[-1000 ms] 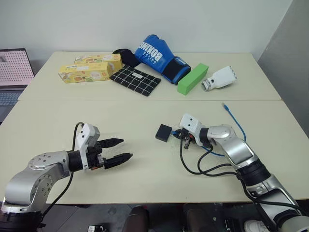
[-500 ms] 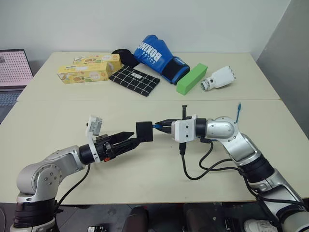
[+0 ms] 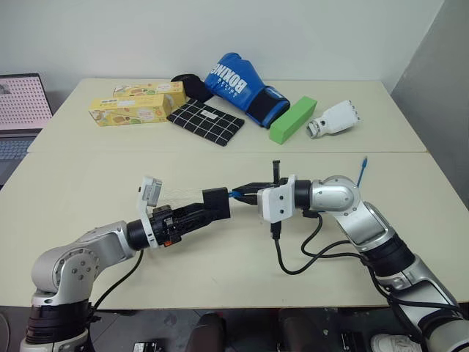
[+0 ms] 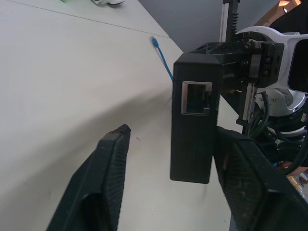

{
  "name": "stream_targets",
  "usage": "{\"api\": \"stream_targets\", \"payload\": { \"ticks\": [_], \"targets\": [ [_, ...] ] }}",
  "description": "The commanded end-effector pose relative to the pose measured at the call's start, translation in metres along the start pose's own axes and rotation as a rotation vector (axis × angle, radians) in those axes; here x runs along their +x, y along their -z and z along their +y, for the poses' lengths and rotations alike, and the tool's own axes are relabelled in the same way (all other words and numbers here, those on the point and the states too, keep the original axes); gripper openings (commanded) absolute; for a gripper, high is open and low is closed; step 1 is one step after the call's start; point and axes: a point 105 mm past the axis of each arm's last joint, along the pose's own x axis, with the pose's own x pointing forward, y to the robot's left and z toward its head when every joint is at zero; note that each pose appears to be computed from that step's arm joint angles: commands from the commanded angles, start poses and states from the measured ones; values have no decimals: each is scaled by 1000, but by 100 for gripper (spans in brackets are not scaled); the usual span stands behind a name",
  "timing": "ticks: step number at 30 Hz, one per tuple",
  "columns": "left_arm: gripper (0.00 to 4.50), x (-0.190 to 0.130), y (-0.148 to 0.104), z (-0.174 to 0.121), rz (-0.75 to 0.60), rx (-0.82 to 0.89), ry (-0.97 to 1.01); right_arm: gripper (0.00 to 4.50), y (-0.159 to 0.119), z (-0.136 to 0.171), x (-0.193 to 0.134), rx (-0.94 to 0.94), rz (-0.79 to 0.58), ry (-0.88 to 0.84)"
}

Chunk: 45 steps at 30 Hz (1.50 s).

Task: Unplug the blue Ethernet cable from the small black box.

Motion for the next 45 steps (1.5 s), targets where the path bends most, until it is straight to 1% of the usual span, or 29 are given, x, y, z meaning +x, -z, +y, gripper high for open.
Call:
{"api": "stream_targets", "payload": {
  "ticks": [1, 2, 4, 5, 6, 7, 11, 13, 14, 17, 18, 20, 22, 24, 27, 29, 32, 37, 45],
  "targets": [
    [188, 4, -5, -6, -7, 32, 35, 11, -21, -6, 0, -81, -58, 17],
    [174, 4, -4, -6, -4, 32, 37, 11, -21, -5, 1, -84, -59, 16],
    [132, 5, -3, -6, 0, 32, 39, 11, -21, -4, 1, -92, -60, 13],
    [120, 5, -3, -6, 1, 32, 39, 11, -22, -3, 1, -95, -61, 12],
    [96, 5, -2, -5, 3, 32, 39, 11, -22, -2, 1, -98, -63, 11],
    [83, 4, -2, -5, 4, 32, 39, 11, -22, -2, 1, -102, -64, 11],
    [79, 3, -1, -3, 8, 32, 39, 11, -22, 0, 1, -116, -67, 6],
    [79, 3, 0, -3, 11, 34, 38, 82, -22, 0, 0, -115, -71, -1],
    [79, 3, 2, -2, 22, 36, 34, 92, -21, 2, -2, -105, -63, -21],
    [79, 4, 6, -1, 52, 52, 41, 167, -17, 6, -9, -79, -43, -69],
    [79, 4, 7, -2, 57, 62, 49, 178, -15, 10, -13, -58, -33, -102],
    [79, 6, 7, -2, 62, 83, 60, 226, -14, 15, -21, -3, -26, -150],
    [79, 7, 7, -3, 68, 111, 77, 229, -15, 18, -28, 98, -32, -173],
    [79, 10, 5, -8, 62, 189, 135, 229, -19, 9, -35, 387, -93, -93],
    [79, 10, 3, -12, 60, 279, 199, 229, -19, 1, -39, 624, -146, -8],
    [79, 8, 2, -14, 58, 329, 236, 229, -24, 3, -42, 722, -201, -14],
    [79, 6, 5, -15, 98, 387, 285, 229, -25, 14, -43, 885, -216, -73],
    [79, 3, 8, -11, 144, 418, 317, 229, -25, 20, -42, 982, -202, -113],
    [79, 0, 14, -9, 169, 443, 327, 229, -20, 29, -27, 994, -146, -128]
  ]
}}
